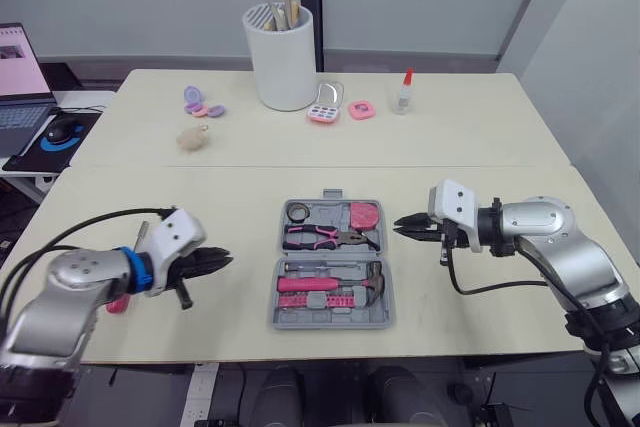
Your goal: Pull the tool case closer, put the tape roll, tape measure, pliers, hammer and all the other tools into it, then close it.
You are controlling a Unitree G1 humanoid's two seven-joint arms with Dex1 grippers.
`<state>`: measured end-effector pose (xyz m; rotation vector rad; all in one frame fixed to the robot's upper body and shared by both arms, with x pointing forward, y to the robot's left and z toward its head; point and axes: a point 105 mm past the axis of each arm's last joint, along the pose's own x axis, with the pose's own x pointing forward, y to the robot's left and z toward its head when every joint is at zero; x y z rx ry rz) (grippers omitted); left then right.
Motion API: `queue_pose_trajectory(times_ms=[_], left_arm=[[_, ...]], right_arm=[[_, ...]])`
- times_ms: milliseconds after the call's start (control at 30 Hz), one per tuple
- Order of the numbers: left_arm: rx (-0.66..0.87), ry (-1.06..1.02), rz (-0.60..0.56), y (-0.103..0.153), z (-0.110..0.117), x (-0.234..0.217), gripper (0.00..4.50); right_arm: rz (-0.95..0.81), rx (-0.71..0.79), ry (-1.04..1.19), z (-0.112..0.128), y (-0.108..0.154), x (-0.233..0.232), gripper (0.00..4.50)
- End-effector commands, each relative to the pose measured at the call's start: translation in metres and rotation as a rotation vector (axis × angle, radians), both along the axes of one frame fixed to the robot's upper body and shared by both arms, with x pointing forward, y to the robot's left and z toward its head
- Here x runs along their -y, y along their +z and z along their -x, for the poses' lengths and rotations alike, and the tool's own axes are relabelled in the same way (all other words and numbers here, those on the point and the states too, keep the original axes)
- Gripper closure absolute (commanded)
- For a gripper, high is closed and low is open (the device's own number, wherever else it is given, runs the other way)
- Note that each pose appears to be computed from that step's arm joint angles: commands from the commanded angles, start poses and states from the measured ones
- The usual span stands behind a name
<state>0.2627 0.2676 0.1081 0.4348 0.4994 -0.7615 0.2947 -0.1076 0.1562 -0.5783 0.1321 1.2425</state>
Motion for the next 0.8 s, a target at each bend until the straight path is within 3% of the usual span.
queue_pose_trajectory(times_ms=[33, 300, 400, 600, 800], left_arm=[[0.062, 0.158, 0.051, 0.023, 0.019, -0.039, 2.66], [0.092, 0.568, 0.201, 0.012, 0.105, -0.095, 0.04], [0.068, 0.666, 0.197, 0.009, 0.140, -0.109, 0.00], [0.046, 0.788, 0.183, 0.007, 0.182, -0.122, 0.00], [0.109, 0.807, 0.205, 0.014, 0.172, -0.122, 0.00]], right_arm=[[-0.160, 0.050, 0.101, 0.011, 0.045, -0.017, 3.01], [-0.354, 0.068, 0.295, 0.027, 0.100, -0.052, 1.04], [-0.374, 0.053, 0.332, 0.030, 0.106, -0.056, 0.05], [-0.362, 0.014, 0.380, 0.034, 0.111, -0.058, 0.05], [-0.336, 0.021, 0.391, 0.033, 0.107, -0.059, 0.05]])
